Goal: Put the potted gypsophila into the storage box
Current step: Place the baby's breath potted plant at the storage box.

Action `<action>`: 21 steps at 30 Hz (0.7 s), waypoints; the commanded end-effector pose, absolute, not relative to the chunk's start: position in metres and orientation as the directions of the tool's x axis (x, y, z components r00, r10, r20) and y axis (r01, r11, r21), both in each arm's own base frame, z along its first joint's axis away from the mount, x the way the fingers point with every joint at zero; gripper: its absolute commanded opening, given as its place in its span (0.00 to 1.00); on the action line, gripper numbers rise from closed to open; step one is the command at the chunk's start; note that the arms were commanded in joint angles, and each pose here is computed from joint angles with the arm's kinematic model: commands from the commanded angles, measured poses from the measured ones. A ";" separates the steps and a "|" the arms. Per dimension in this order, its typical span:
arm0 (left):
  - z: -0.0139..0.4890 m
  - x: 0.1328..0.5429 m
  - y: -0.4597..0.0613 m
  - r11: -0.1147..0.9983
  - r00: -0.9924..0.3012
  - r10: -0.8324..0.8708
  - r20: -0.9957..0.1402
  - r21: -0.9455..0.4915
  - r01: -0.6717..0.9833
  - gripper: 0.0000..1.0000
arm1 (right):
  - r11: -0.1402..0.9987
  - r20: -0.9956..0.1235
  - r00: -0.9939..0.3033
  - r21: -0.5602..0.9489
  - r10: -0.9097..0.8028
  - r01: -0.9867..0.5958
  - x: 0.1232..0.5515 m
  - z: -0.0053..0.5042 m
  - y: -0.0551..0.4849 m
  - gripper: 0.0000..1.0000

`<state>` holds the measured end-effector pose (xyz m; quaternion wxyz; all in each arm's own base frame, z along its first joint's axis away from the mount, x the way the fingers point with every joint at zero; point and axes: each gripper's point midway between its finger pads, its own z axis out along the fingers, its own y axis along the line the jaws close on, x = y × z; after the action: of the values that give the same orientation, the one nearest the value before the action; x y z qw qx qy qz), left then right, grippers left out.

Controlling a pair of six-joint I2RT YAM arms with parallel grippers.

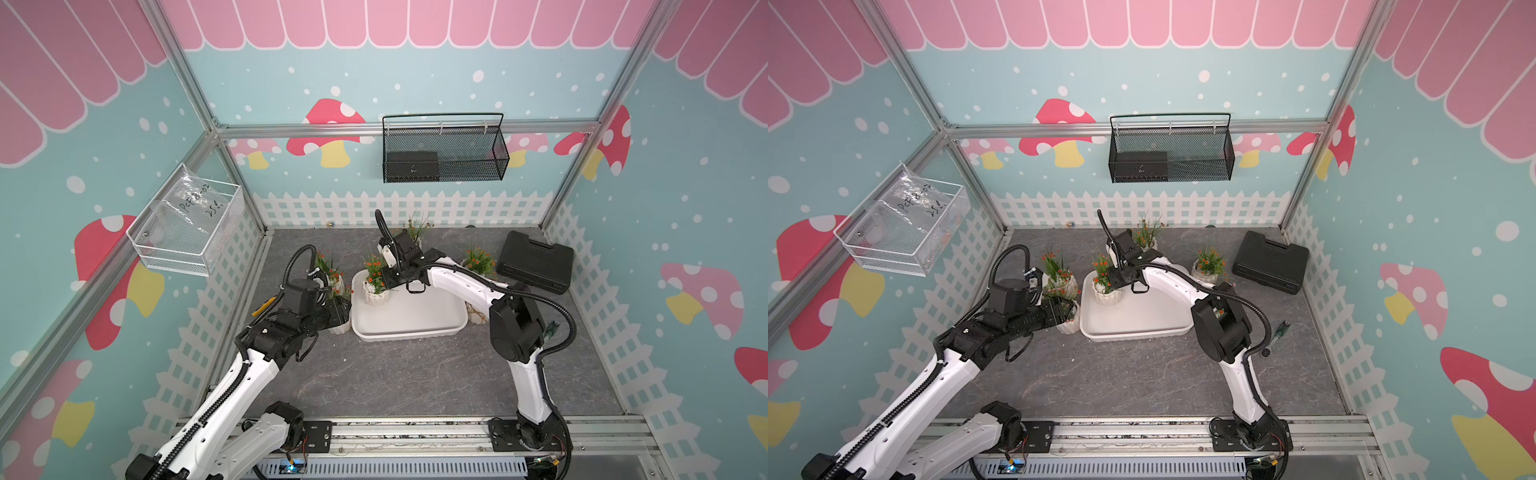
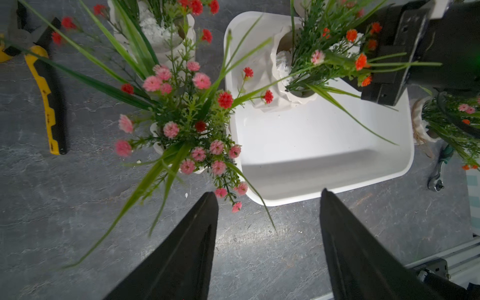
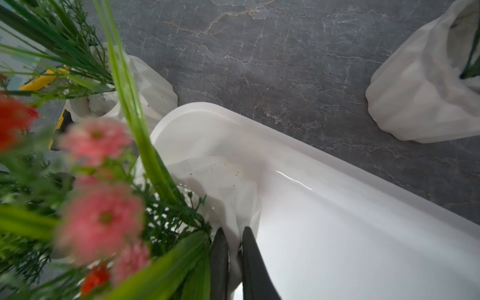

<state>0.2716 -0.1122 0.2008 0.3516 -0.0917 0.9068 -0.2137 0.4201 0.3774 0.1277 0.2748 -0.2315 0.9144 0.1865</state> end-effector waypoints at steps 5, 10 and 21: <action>0.194 0.263 -0.099 0.882 -0.754 -0.361 -0.548 -0.463 -0.086 0.64 | 0.810 -0.642 -0.728 0.280 -0.241 -0.515 0.436 0.141 0.400 0.01; 0.198 0.257 -0.076 0.867 -0.741 -0.417 -0.527 -0.475 -0.151 0.66 | 0.805 -0.629 -0.736 0.287 -0.251 -0.520 0.436 0.129 0.407 0.04; 0.190 0.254 -0.038 0.812 -0.713 -0.532 -0.456 -0.513 -0.278 0.66 | 0.803 -0.635 -0.732 0.288 -0.247 -0.521 0.436 0.134 0.406 0.34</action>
<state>0.2588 -0.0351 0.1908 0.3195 -0.2307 0.8977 -0.1971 0.4345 0.3961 0.1097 0.2758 -0.2091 0.9142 0.2107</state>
